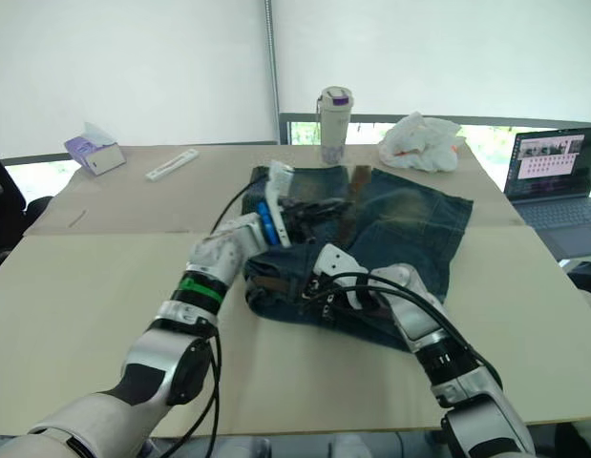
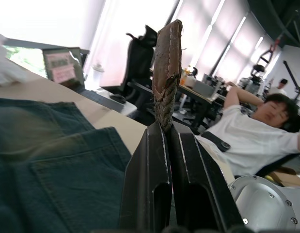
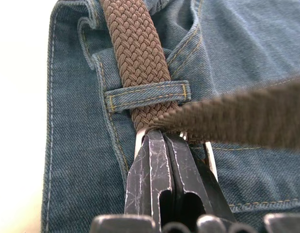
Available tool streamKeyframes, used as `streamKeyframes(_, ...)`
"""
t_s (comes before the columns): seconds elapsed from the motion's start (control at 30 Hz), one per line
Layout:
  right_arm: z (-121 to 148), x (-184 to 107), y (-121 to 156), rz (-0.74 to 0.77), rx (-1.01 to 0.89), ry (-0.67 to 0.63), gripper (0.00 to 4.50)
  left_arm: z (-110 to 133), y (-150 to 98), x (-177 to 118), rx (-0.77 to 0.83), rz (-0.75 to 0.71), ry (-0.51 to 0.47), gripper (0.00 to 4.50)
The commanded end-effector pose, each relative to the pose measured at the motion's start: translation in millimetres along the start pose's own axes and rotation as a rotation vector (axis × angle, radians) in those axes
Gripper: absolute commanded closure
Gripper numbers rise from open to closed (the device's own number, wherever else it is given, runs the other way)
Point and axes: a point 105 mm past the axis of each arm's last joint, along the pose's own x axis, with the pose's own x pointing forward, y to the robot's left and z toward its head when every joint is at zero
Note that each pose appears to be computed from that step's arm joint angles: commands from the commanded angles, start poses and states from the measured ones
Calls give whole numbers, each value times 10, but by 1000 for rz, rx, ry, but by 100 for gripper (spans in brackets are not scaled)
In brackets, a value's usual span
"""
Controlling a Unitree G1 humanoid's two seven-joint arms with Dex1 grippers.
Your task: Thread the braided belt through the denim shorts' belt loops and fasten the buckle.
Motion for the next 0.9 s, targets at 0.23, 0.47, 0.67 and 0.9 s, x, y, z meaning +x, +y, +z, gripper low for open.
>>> streamKeyframes(0.23, -176, -53, 161, -36, 86, -18, 448, 265, -200, 86, 85, -89, -72, 450)
streamKeyframes(0.47, 196, -448, 198, -87, 74, -236, 448, 156, -24, -186, 71, 0, -42, 450)
streamKeyframes(0.67, 426, -946, 67, -274, 111, -319, 359, 108, -77, -204, 55, -2, -48, 450)
streamKeyframes(0.9, 564, -1120, 107, -520, 102, -315, 120, 86, -108, -151, 22, 4, -71, 450)
